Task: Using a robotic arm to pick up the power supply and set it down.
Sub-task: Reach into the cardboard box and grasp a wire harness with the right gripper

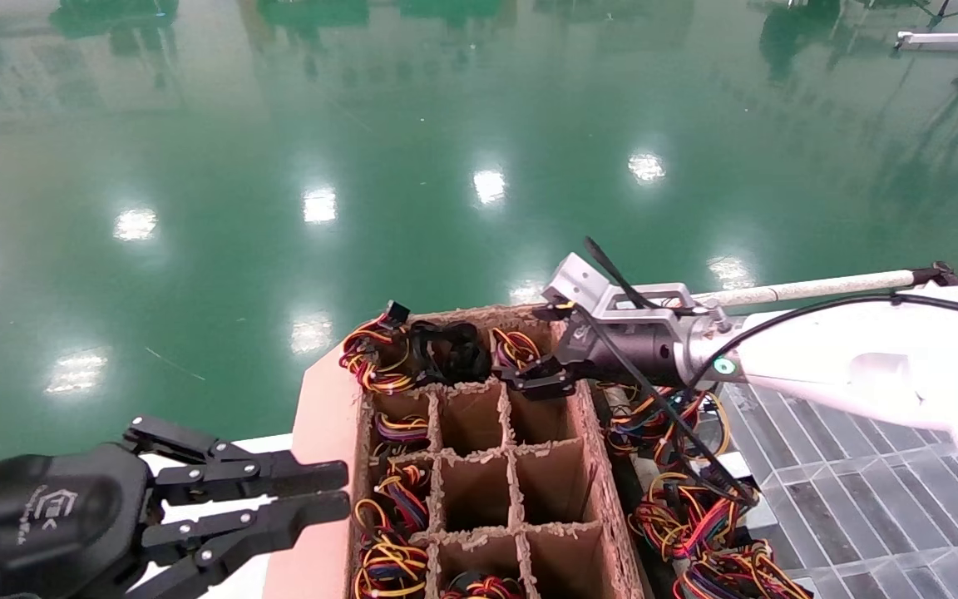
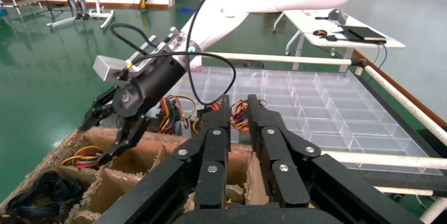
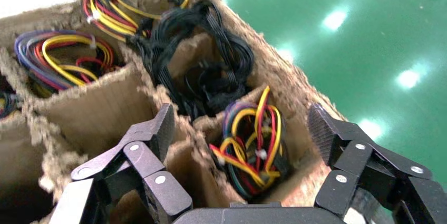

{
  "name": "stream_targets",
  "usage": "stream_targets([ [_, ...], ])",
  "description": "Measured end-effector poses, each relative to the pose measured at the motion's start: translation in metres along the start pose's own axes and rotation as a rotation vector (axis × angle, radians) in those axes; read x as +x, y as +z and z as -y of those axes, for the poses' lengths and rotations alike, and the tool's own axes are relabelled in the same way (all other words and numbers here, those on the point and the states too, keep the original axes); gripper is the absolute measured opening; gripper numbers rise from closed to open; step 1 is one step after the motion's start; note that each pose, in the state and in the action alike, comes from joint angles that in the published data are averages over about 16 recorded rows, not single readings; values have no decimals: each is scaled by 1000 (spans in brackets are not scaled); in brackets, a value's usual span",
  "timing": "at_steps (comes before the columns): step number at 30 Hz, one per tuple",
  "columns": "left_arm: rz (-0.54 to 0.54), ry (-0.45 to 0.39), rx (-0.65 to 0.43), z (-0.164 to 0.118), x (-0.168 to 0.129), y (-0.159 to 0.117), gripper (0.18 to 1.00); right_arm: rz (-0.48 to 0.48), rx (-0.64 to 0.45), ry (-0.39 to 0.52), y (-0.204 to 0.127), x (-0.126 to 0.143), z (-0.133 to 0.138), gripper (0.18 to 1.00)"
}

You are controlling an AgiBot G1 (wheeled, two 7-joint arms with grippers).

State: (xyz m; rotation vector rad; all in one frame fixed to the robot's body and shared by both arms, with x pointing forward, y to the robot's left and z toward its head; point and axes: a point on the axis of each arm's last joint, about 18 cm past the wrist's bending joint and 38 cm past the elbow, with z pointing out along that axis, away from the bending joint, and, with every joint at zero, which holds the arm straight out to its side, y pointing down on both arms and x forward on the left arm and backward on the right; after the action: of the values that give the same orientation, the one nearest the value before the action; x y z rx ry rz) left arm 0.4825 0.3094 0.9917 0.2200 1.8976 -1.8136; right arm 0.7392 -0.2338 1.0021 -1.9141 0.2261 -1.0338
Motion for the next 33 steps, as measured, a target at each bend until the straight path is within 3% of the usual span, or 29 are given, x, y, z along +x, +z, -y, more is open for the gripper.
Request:
stream_targets([
  [12, 0, 0, 0, 0, 0, 0, 381, -38, -11, -3, 16, -4, -4, 790],
  [33, 0, 0, 0, 0, 0, 0, 861, -69, -38, 18, 22, -5, -17, 329],
])
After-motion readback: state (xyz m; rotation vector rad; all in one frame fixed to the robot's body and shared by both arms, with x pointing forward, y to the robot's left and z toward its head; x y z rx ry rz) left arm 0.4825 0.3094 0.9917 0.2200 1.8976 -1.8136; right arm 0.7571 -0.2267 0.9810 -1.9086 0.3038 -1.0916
